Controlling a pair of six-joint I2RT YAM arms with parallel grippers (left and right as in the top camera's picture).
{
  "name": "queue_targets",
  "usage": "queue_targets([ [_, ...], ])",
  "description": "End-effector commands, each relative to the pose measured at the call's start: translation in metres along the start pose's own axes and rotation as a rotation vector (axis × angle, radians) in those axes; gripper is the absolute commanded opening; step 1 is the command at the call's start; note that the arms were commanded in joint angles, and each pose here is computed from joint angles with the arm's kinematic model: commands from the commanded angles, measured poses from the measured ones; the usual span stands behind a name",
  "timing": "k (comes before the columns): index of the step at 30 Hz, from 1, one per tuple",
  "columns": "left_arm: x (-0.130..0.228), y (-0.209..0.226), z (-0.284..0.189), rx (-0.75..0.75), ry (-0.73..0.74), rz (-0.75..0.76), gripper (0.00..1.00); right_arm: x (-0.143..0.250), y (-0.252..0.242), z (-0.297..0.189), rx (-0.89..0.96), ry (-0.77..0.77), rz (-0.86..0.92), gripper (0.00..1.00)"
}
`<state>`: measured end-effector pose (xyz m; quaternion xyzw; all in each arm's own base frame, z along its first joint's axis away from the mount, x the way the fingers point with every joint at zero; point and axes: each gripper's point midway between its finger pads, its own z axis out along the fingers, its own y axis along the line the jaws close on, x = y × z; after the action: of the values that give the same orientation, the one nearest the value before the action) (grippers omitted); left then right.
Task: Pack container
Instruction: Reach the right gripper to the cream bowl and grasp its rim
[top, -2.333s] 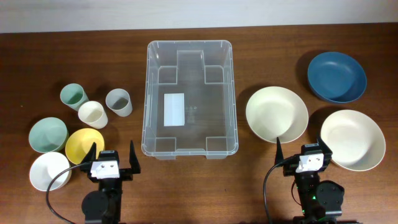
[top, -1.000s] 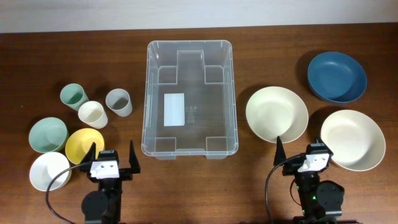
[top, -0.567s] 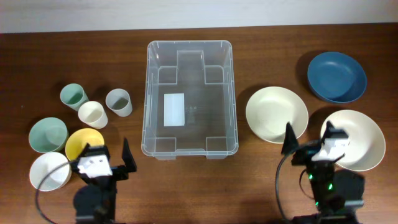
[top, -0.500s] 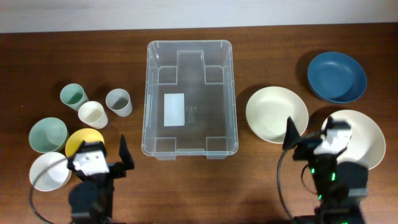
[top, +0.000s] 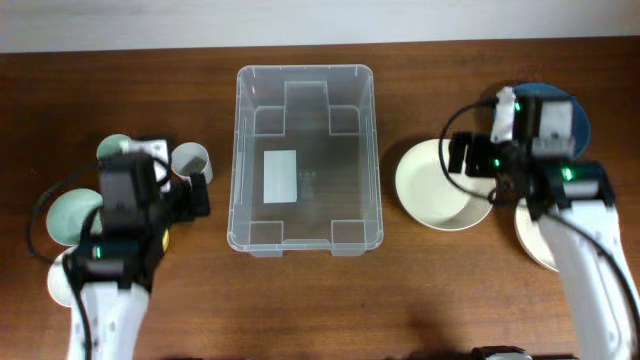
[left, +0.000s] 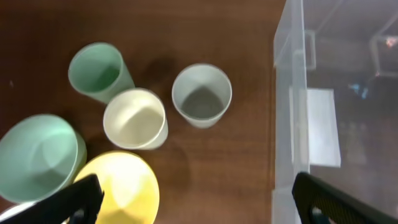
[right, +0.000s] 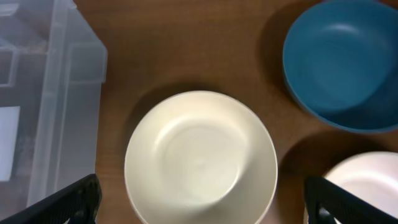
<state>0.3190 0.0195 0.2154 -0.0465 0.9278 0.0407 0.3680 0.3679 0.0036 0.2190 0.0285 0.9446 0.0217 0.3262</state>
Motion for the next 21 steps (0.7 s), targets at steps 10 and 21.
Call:
queue_targets([
  [10, -0.014, 0.0, 0.022, -0.006, 0.061, -0.016, 0.99, 0.037, -0.076, 0.104, -0.012, 0.257, 0.107, 1.0],
  [21, -0.012, 0.0, 0.026, -0.006, 0.073, -0.015, 0.99, 0.09, -0.084, 0.162, -0.028, 0.446, 0.127, 0.95],
])
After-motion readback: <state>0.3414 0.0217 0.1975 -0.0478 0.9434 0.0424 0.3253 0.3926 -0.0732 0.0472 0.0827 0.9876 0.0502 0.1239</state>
